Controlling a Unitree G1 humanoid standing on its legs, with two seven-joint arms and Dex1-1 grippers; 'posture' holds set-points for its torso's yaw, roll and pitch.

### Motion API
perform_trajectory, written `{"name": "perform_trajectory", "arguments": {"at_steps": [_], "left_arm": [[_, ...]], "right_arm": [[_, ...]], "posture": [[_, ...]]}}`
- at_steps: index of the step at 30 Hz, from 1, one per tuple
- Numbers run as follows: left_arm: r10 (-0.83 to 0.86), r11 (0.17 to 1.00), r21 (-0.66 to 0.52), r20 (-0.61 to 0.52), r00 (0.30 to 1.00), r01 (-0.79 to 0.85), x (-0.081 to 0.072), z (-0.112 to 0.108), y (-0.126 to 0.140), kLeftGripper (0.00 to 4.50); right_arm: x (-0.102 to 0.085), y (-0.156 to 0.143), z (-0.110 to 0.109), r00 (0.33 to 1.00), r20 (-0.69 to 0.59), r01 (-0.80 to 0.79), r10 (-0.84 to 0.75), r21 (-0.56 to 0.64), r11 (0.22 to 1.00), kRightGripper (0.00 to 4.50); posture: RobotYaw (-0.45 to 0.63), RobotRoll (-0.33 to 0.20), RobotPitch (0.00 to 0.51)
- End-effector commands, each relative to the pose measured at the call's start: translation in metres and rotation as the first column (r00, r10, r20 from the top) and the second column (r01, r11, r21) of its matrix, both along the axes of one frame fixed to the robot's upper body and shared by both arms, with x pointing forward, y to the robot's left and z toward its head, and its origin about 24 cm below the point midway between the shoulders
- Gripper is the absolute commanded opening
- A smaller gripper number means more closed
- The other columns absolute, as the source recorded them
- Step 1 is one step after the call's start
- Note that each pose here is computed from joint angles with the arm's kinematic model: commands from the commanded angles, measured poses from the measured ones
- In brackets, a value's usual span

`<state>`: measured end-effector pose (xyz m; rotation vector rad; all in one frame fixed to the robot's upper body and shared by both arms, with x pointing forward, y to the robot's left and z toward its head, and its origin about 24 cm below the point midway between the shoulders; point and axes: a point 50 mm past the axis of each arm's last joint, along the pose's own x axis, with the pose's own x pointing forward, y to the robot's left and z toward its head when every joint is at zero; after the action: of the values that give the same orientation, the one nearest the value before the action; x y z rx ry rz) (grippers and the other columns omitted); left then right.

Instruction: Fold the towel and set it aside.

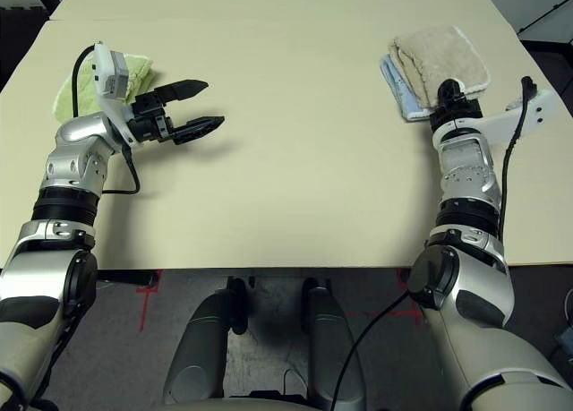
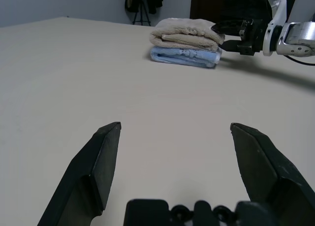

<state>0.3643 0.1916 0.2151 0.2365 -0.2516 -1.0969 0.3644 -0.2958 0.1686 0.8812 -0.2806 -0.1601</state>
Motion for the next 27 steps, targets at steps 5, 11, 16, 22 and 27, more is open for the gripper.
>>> {"name": "perform_trajectory", "arguments": {"at_steps": [5, 11, 16, 22, 27], "left_arm": [[0.002, 1.000, 0.013, -0.012, 1.000, -0.002, -0.001, -0.003, 0.001, 4.50], [0.077, 0.997, -0.020, -0.025, 0.997, -0.078, 0.002, -0.002, 0.007, 4.50], [0.195, 0.979, -0.071, 0.011, 0.981, -0.193, 0.004, -0.002, 0.009, 4.50], [0.535, 0.816, -0.270, 0.014, 0.845, -0.512, 0.010, -0.008, 0.014, 4.50], [0.774, 0.566, -0.407, -0.038, 0.632, -0.717, 0.021, -0.014, 0.024, 4.50]], "right_arm": [[-0.035, 0.012, 0.016, 0.982, -0.165, -0.118, 0.093, -0.148, 0.982, 4.46], [-0.064, 0.022, 0.056, 0.975, -0.120, -0.221, 0.187, -0.443, 0.869, 4.46], [-0.051, 0.026, 0.067, 0.973, -0.048, -0.207, 0.226, -0.617, 0.759, 4.46], [-0.005, 0.036, 0.068, 0.970, 0.084, -0.088, 0.227, -0.753, 0.652, 4.46], [0.018, 0.043, 0.047, 0.972, 0.127, -0.032, 0.199, -0.764, 0.645, 4.46]], "posture": [[-0.01, 0.000, 0.256], [-0.04, 0.000, 0.257], [-0.04, 0.000, 0.258], [0.00, 0.000, 0.259], [0.03, 0.000, 0.264]]}}
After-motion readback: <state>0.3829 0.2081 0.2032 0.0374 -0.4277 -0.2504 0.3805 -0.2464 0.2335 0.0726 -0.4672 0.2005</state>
